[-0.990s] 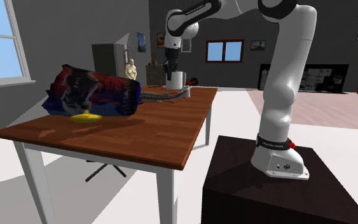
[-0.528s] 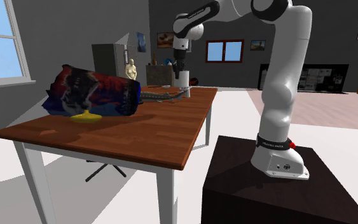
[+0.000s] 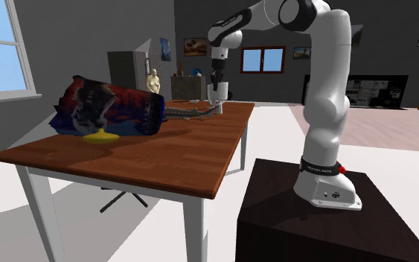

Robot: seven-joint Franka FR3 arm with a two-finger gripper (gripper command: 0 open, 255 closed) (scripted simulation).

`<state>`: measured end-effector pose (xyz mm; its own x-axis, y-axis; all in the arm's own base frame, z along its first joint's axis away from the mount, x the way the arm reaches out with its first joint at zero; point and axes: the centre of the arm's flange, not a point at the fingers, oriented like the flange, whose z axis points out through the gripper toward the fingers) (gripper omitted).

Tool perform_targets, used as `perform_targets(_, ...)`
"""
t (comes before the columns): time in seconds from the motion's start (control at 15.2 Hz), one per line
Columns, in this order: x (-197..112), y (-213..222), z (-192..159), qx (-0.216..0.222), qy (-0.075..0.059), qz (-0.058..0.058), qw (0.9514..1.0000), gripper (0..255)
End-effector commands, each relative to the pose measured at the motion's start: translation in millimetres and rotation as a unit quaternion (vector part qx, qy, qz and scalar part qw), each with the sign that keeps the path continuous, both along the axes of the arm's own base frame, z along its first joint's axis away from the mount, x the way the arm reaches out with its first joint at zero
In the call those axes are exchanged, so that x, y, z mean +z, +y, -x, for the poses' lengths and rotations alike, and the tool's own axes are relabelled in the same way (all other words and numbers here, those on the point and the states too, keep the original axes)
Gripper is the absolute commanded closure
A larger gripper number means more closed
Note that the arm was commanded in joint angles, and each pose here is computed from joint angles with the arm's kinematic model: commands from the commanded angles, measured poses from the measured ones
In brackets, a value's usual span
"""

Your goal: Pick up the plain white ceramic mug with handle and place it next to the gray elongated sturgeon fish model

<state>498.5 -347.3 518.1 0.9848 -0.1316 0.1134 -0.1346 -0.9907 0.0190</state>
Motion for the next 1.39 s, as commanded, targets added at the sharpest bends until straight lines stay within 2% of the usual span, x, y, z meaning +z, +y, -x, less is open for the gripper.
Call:
perform_targets(0.0,3,-26,6,0.001,0.000,0.000,1.0000,255)
perform_targets(0.13,3,-46,9,0.001,0.000,0.000,1.0000,255)
perform_targets(1.32,-92,-46,9,0.001,0.000,0.000,1.0000,255)
